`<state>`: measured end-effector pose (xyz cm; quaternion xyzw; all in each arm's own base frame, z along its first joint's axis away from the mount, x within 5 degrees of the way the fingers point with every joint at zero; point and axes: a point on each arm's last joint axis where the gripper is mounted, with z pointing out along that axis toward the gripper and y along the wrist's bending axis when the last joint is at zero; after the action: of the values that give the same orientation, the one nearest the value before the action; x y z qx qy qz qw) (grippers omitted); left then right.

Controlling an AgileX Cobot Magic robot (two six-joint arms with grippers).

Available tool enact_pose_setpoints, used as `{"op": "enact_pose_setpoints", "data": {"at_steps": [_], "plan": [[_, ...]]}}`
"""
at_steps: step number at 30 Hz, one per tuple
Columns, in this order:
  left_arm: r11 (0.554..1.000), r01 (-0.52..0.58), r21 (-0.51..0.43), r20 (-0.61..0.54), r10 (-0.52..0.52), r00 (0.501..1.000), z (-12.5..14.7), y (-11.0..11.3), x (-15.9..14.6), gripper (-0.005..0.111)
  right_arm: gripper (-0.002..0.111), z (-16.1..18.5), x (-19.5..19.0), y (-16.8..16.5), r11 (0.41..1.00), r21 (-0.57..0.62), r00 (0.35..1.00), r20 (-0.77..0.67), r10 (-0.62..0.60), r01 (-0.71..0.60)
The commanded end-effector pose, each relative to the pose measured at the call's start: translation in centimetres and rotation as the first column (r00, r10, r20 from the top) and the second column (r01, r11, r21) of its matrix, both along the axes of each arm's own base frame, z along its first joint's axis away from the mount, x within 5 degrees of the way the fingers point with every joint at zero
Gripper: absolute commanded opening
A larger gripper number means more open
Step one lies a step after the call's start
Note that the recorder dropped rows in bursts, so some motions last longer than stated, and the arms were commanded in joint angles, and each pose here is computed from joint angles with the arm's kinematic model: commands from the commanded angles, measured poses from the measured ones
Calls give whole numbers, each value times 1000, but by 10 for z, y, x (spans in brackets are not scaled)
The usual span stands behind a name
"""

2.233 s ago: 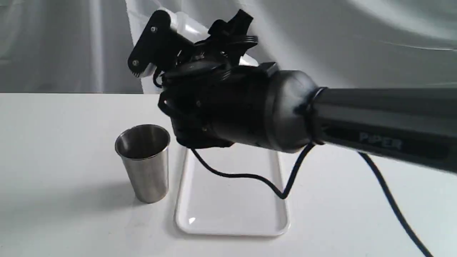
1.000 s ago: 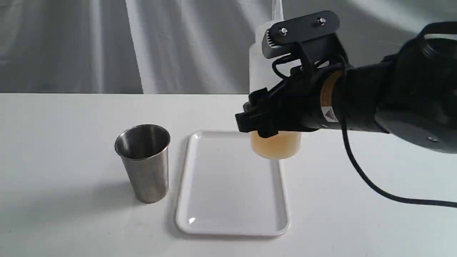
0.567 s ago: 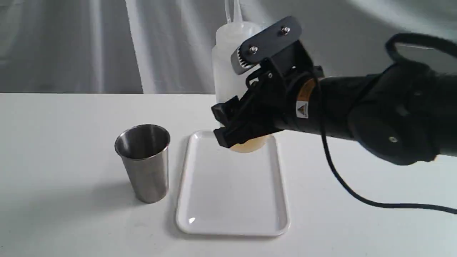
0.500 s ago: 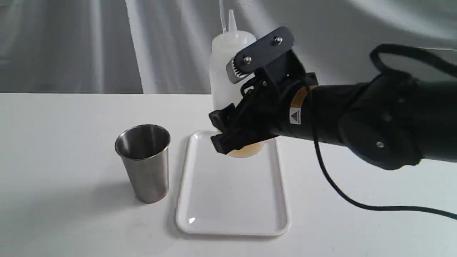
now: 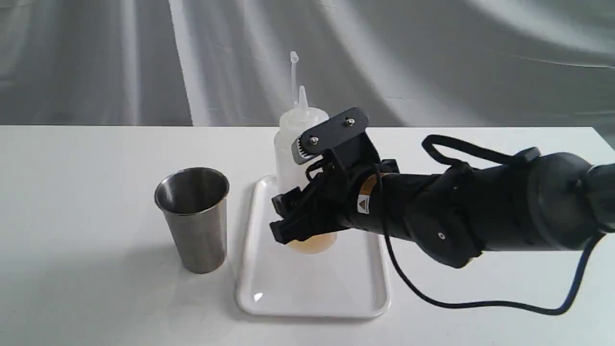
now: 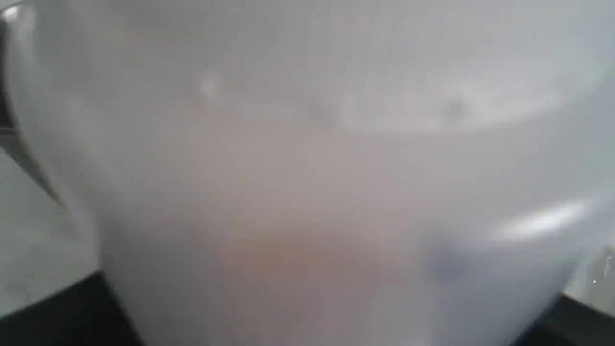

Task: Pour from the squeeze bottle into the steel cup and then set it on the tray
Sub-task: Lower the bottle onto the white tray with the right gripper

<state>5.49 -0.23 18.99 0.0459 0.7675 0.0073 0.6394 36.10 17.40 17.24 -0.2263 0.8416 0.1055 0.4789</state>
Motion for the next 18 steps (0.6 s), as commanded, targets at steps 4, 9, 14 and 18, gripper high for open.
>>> {"op": "enact_pose_setpoints", "data": {"at_steps": [4,9,14,18], "plan": [[1000,5,-6,5,-5,1000,-1,0,0,0,6,-8,10,-4,998,52,998,53,-27,25],[1000,6,-2,5,-6,1000,-1,0,0,0,6,-20,14,-8,999,34,999,37,-33,32],[1000,6,-2,5,-6,1000,-1,0,0,0,6,-25,24,-8,999,36,998,46,-42,40],[1000,6,-3,5,-6,1000,-1,0,0,0,6,-25,33,-6,998,41,997,57,-46,44]]}}
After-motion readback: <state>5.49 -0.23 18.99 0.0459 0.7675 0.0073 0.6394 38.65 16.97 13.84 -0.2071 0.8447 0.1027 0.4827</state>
